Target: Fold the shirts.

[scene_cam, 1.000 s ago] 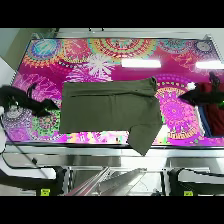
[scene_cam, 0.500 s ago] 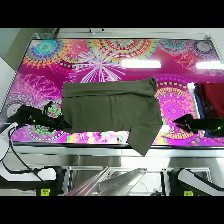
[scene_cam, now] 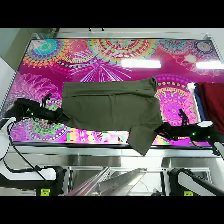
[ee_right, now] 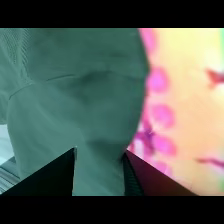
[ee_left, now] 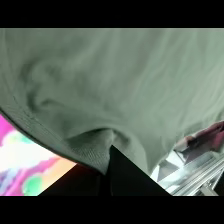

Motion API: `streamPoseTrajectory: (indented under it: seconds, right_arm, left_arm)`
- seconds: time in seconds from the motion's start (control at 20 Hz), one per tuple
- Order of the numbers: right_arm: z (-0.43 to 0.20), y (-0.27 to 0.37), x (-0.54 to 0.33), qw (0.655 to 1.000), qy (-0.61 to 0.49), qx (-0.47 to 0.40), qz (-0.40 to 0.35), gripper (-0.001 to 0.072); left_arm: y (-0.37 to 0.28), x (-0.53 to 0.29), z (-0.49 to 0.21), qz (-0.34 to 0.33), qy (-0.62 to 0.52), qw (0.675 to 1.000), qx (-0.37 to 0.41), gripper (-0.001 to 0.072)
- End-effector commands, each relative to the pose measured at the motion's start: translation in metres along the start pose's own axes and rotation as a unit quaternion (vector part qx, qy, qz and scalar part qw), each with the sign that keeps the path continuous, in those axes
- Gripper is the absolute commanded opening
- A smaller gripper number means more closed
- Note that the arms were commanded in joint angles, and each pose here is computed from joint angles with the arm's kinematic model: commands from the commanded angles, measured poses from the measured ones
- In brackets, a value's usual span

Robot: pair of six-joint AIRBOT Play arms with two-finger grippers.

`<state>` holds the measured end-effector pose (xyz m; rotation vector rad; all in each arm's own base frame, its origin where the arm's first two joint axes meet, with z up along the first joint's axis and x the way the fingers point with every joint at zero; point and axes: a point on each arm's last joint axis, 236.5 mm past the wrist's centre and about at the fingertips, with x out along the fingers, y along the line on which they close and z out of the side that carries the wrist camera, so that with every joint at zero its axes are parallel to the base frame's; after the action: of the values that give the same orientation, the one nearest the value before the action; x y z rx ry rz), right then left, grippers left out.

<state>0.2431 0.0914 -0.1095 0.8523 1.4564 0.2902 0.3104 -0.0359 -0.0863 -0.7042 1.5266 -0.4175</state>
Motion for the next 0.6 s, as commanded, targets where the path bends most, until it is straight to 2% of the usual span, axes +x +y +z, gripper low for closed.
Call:
streamPoseTrajectory:
  seconds: [0.0,0.05,0.1,0.25,0.55]
  right_arm:
    - [-0.004,0.026,0.019,0.999,-0.002,-0.027,0.018,0.0306]
    - [-0.004,0.040,0.019,0.998,-0.004,-0.039,0.045,0.0100]
    - [-0.003,0.054,0.017,0.996,-0.007,-0.054,0.073,0.0022]
    - [0.009,0.084,-0.007,0.989,-0.013,-0.101,0.109,0.0021]
    - [0.122,0.163,-0.085,0.962,-0.134,-0.203,0.121,0.0020]
  left_arm:
    - [-0.009,-0.009,0.010,-0.006,-0.010,1.000,0.007,0.0011]
    - [-0.011,-0.011,0.011,-0.007,-0.009,1.000,0.011,0.0011]
    - [-0.014,-0.015,0.013,-0.009,-0.008,1.000,0.016,0.0011]
    - [-0.020,-0.038,0.023,-0.008,-0.029,1.000,0.008,0.0011]
    - [-0.037,-0.092,0.073,0.011,-0.107,0.993,0.044,0.0011]
